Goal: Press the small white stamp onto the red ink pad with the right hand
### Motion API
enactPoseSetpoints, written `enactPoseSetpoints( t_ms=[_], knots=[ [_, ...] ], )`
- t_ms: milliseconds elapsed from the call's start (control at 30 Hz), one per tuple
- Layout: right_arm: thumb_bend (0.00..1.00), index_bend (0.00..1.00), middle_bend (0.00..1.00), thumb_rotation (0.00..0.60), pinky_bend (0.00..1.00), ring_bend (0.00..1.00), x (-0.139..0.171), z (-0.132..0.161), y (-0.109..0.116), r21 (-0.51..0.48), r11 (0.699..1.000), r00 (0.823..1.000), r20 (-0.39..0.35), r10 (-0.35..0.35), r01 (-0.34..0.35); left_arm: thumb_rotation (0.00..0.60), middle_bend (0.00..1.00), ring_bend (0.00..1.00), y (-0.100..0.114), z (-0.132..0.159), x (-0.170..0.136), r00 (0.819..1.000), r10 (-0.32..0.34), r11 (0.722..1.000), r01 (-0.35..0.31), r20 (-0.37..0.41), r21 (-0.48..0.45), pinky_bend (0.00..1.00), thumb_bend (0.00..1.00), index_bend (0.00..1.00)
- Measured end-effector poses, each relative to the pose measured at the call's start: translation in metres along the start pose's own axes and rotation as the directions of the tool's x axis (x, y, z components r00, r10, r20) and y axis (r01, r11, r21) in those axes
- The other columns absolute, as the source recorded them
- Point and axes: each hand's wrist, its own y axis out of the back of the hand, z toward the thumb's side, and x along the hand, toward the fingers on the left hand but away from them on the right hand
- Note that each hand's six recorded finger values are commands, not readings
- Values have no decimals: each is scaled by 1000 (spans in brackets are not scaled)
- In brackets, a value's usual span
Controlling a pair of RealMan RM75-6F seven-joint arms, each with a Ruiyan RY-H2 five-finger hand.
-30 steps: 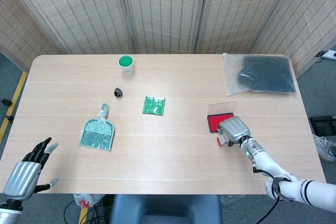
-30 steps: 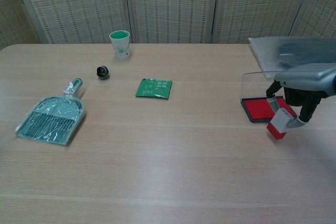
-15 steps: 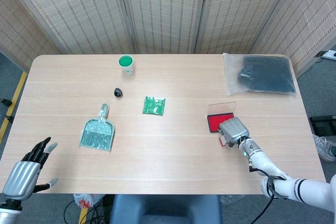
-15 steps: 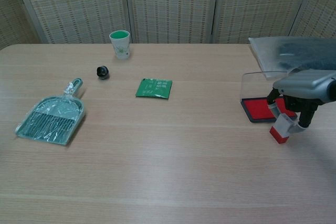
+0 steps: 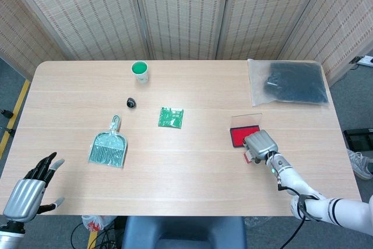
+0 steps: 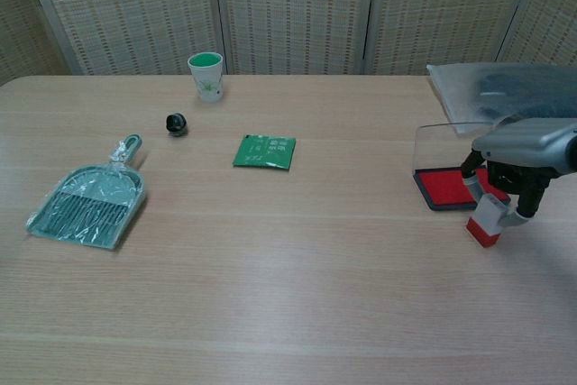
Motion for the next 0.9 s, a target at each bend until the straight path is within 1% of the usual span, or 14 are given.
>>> enactPoseSetpoints(
  t_ms=[67, 133, 167, 200, 233, 300, 367, 467, 567, 633, 667, 733, 800, 900],
  knots=[
    [191, 313, 776, 600, 684, 648, 0, 0, 0, 2, 1000, 1000, 1, 4, -4, 600, 36, 96, 0, 0, 0, 1000, -1, 1000, 1, 0, 1, 282, 202, 140],
    [170, 181, 749, 600, 663, 625, 1, 0, 0, 2, 1000, 1000, 0, 7, -7, 600, 37, 97, 0, 0, 1, 1000, 0, 1000, 0, 0, 0, 282, 202, 140],
    [163, 141, 740, 600, 657, 618, 1, 0, 0, 3, 1000, 1000, 0, 9, -9, 600, 37, 96, 0, 0, 1, 1000, 0, 1000, 0, -1, 0, 282, 202, 140],
    [151, 78, 727, 600, 646, 606, 2, 0, 0, 3, 1000, 1000, -1, 10, -10, 600, 37, 97, 0, 0, 1, 1000, 1, 1000, -1, -1, -1, 282, 203, 140],
    [141, 36, 717, 600, 636, 595, 2, 0, 0, 3, 1000, 1000, -1, 12, -12, 600, 37, 96, 0, -1, 1, 1000, 2, 1000, -2, -3, -1, 282, 203, 140],
    [123, 1, 695, 600, 619, 577, 3, -1, -1, 4, 1000, 1000, 0, 19, -19, 600, 36, 96, 0, -1, 1, 1000, 4, 1000, -4, -4, -1, 282, 203, 140],
    [116, 0, 679, 600, 607, 563, 5, -2, -1, 6, 1000, 1000, 1, 26, -26, 600, 37, 96, 0, -1, 1, 1000, 4, 1000, -4, -4, -2, 282, 203, 140],
    [104, 0, 612, 600, 563, 508, 10, -2, 1, 6, 1000, 1000, 1, 30, -30, 600, 37, 97, 1, -1, 0, 1000, 5, 1000, -5, -3, -4, 282, 203, 140],
    [91, 0, 485, 600, 468, 415, 20, -3, 7, -6, 1000, 1000, 2, 22, -22, 600, 37, 96, 1, -1, 0, 1000, 5, 1000, -5, -5, -8, 282, 203, 137],
    [83, 0, 336, 600, 362, 304, 29, -6, 13, -27, 1000, 1000, 6, 5, -5, 600, 36, 96, 2, -1, 0, 1000, 6, 1000, -6, -5, -11, 282, 203, 134],
    [81, 0, 284, 600, 324, 265, 35, -9, 16, -39, 999, 1000, 10, -7, 8, 600, 36, 97, 2, -1, -1, 1000, 8, 1000, -8, -5, -14, 282, 203, 134],
    [75, 0, 189, 600, 248, 191, 48, -17, 22, -56, 997, 999, 26, -48, 50, 600, 37, 97, 4, 0, -1, 1000, 14, 1000, -14, -3, -17, 282, 203, 133],
    [69, 0, 136, 600, 209, 148, 59, -24, 25, -57, 993, 994, 43, -97, 100, 600, 37, 96, 5, 0, -2, 1000, 20, 1000, -20, 1, -19, 282, 203, 132],
    [66, 0, 73, 600, 151, 93, 81, -40, 27, -48, 978, 976, 92, -199, 204, 600, 36, 97, 6, 0, -3, 1000, 21, 1000, -21, 4, -18, 282, 202, 131]
  ],
)
